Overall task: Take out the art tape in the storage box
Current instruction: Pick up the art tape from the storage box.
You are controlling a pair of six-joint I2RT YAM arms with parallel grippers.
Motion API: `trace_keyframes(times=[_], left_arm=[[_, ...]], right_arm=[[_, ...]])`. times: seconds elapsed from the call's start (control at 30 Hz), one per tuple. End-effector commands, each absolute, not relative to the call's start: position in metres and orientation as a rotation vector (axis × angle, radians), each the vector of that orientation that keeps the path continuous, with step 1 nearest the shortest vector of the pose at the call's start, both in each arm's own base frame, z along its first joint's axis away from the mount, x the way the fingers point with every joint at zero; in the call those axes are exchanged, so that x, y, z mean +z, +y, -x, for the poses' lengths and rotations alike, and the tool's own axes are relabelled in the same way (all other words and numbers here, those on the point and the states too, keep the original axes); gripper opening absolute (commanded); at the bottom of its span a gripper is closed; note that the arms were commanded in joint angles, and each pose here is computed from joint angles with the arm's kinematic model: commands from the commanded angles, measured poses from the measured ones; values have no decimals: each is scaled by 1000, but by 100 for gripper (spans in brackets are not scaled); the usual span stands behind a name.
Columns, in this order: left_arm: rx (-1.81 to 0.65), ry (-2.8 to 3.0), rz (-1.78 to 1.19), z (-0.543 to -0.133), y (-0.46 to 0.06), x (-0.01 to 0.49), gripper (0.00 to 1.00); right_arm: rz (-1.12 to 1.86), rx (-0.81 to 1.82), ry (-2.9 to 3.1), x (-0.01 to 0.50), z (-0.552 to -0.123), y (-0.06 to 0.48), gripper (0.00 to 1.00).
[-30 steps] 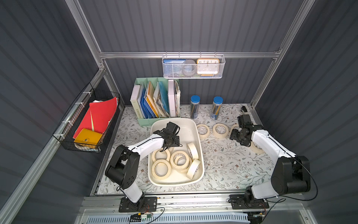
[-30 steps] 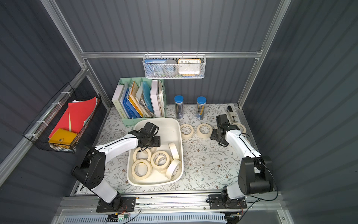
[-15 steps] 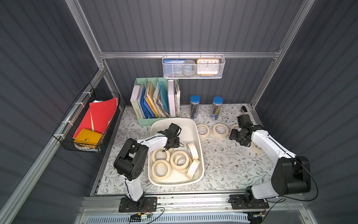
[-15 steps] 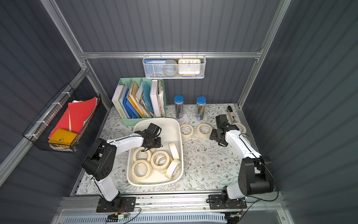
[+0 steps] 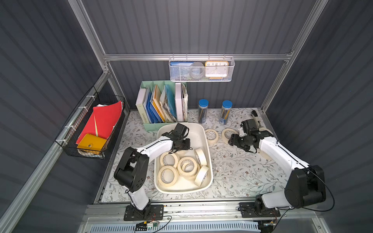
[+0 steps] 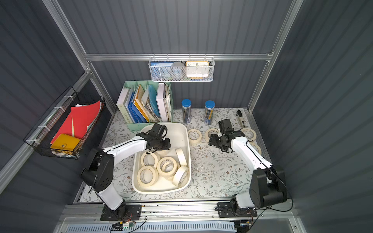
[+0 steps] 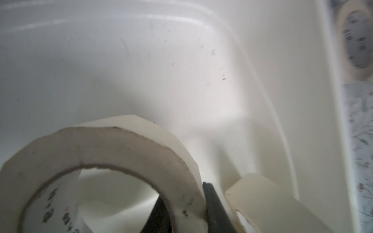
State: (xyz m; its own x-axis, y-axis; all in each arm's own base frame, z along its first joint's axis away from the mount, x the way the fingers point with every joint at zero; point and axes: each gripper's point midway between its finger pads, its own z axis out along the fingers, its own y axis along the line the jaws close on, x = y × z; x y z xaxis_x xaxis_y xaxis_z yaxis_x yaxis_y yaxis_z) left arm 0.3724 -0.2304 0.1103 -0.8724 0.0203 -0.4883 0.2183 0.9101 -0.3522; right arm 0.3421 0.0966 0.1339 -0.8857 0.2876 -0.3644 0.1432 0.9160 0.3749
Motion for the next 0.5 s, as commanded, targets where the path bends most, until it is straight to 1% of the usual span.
trace_keyframes(times=[0.0, 0.1, 0.2, 0.33, 0.47], left_arm=[[-905, 2202, -295, -373, -268, 221, 0], [-1078, 2037, -330, -363, -280, 260, 0], [-1230, 1895, -388, -349, -290, 289, 0], [-1448, 1700, -465, -328, -295, 319, 0], [-1622, 1516, -484, -314, -286, 340, 0]], right_arm=[[-178, 783, 2581, 161, -343, 137, 73], [-100, 960, 2490, 180, -346, 160, 72], [-73, 1134, 2373, 200, -351, 178, 70], [-62, 1321, 2219, 228, -362, 196, 67], [-50, 1471, 2083, 254, -372, 209, 68]])
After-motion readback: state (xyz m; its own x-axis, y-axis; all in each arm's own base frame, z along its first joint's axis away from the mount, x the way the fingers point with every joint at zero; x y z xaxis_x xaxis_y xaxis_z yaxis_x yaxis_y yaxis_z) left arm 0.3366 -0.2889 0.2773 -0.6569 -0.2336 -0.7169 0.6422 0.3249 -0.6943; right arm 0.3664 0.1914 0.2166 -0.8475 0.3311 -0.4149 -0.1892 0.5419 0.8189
